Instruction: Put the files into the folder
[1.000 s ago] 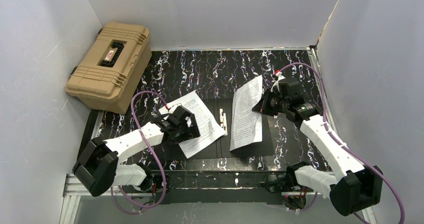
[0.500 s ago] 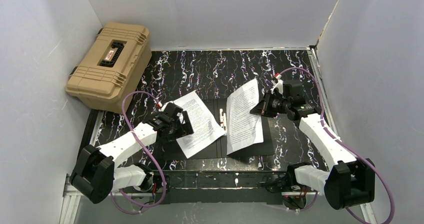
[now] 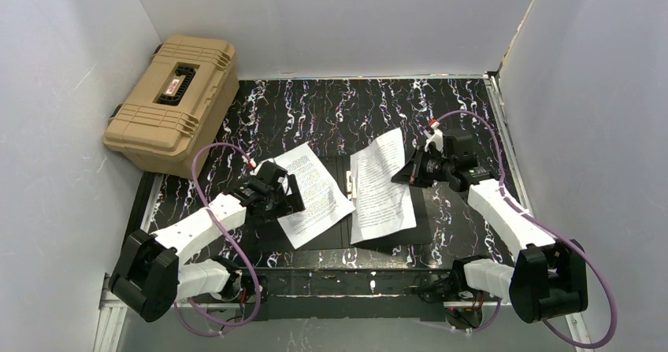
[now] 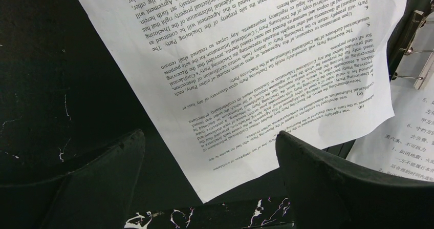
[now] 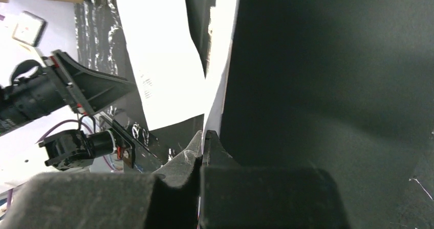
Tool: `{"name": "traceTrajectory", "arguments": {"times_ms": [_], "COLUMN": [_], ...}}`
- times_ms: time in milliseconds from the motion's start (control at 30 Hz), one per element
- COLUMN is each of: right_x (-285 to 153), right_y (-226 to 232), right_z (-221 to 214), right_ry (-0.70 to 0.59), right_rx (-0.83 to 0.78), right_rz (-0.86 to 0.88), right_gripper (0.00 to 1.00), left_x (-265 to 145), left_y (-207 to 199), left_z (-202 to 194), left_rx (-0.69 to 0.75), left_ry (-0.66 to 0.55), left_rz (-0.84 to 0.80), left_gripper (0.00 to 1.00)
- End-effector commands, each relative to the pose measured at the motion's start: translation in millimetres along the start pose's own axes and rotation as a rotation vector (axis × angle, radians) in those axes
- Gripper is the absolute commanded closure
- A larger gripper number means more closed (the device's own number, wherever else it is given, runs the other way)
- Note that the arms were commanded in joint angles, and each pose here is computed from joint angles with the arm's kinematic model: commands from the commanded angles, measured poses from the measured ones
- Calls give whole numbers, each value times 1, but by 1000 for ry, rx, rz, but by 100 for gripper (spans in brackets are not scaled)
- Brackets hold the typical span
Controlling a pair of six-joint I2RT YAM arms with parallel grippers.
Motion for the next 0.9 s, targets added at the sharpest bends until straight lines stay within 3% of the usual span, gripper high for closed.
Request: {"name": "traceTrajectory", "arguments": {"times_ms": [0,267,667,733,800,867], "right_x": [9,16,31,31,31,31], "right_y": [-14,-50,-64,-67,-70,-73], "right_z": [-2,-7,-13,-14,-15,-15], "right_ry": [-9,-13,1,4,2,-2], "right_rx": [3,-62,-37,-39,-39,-41], "right_rz": [-22,-168,-171,-182,-197,-209], "right_gripper": [99,99,99,93,74,66], "left_x": [-3,-5,-8,-8,-8,-8], "left_y": [4,3,3,3,2,2], "left_z": [-2,0,2,2,2,3], "left_rx": [13,26,33,34,32,32], "left_ry": [-2,-9,-12,-13,-12,-12], "left_rz": [-2,-11,-12,-12,-13,-14], "left_gripper": [2,2,2,2,2,2]}}
Point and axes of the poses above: each gripper's point midway between its finger pads, its own x axis out along the fingers, its own y axis along the line the jaws close on, z = x × y, the point moved 2 cm from there along -x, back along the fingers, and after that the axes turned 3 degrees about x, right-handed, at the moved point
